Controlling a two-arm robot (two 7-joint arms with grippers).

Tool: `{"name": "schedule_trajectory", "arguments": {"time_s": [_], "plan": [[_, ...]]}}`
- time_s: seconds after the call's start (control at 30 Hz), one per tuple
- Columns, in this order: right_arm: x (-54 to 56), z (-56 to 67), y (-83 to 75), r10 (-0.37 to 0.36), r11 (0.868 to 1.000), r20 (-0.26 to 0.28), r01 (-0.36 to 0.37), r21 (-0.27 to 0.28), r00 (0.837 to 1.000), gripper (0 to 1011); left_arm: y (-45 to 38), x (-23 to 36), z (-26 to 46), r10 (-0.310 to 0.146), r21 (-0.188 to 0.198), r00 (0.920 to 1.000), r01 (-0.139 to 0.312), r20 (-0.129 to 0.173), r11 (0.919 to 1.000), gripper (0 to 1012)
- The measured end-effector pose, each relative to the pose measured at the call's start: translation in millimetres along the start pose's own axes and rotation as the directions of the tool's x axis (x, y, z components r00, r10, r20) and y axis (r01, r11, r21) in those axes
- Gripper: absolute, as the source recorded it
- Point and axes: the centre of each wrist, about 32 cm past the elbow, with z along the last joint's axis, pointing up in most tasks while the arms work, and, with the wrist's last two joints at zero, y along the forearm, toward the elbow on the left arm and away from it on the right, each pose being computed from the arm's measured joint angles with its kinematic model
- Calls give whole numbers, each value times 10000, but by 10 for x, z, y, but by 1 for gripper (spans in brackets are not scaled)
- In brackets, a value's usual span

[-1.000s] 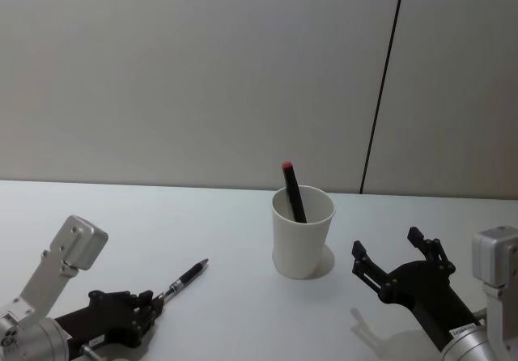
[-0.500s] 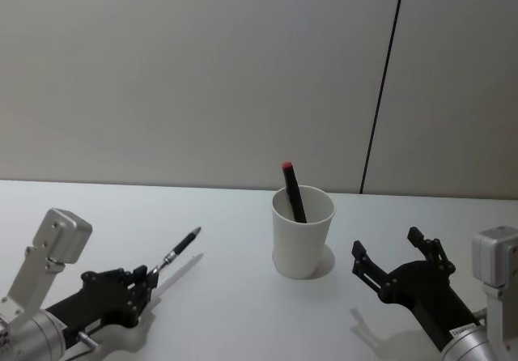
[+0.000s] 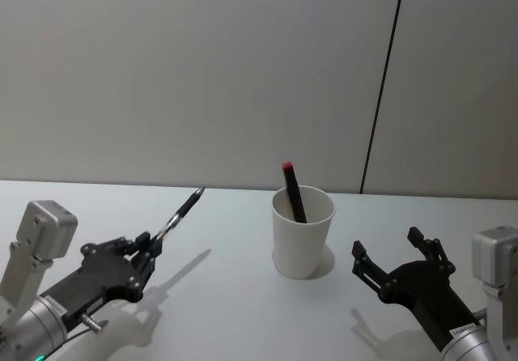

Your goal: Place the pen into the pen holder.

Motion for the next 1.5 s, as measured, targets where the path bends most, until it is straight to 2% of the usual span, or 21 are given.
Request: {"name": "schedule_trajectory", "arguments": {"time_s": [0.17, 0.37, 0.53, 0.57, 0.73, 0.83, 1.03, 1.23, 1.27, 1.3, 1.43, 1.5], "plan": [[0, 0, 0, 0, 10000, 0, 0, 0, 10000, 1001, -48, 10, 19, -362, -778, 9990, 382, 272, 9962, 179], [0, 0, 0, 0, 10000, 0, 0, 0, 10000, 1001, -123, 9, 32, -873, -1367, 9950, 931, 476, 9862, 179], [0, 0, 0, 0, 10000, 0, 0, 0, 10000, 1001, -219, 2, 46, -1412, -1831, 9881, 1502, 612, 9716, 178], [0, 0, 0, 0, 10000, 0, 0, 0, 10000, 1001, -247, -1, 49, -1585, -1948, 9852, 1683, 650, 9663, 179], [0, 0, 0, 0, 10000, 0, 0, 0, 10000, 1001, -324, -11, 57, -1953, -2194, 9781, 2064, 714, 9535, 178], [0, 0, 0, 0, 10000, 1, 0, 0, 10000, 1001, -402, -20, 65, -2310, -2392, 9700, 2427, 764, 9401, 179], [0, 0, 0, 0, 10000, 0, 0, 0, 10000, 1001, -500, -31, 79, -2779, -2608, 9570, 2900, 830, 9208, 179], [0, 0, 0, 0, 10000, 0, 0, 0, 10000, 1001, -573, -48, 84, -3114, -2727, 9467, 3221, 830, 9066, 179], [0, 0, 0, 0, 10000, 0, 0, 1, 10000, 1001, -593, -53, 85, -3209, -2763, 9435, 3312, 830, 9022, 179], [0, 0, 0, 0, 10000, 0, 0, 0, 10000, 1001, -593, -53, 85, -3209, -2763, 9435, 3312, 830, 9022, 179], [0, 0, 0, 0, 10000, 0, 0, 1, 10000, 1001, -643, -68, 83, -3465, -2828, 9346, 3549, 808, 8911, 179], [0, 0, 0, 0, 10000, 0, 0, 0, 10000, 1001, -657, -74, 83, -3531, -2850, 9323, 3605, 789, 8881, 178]]}}
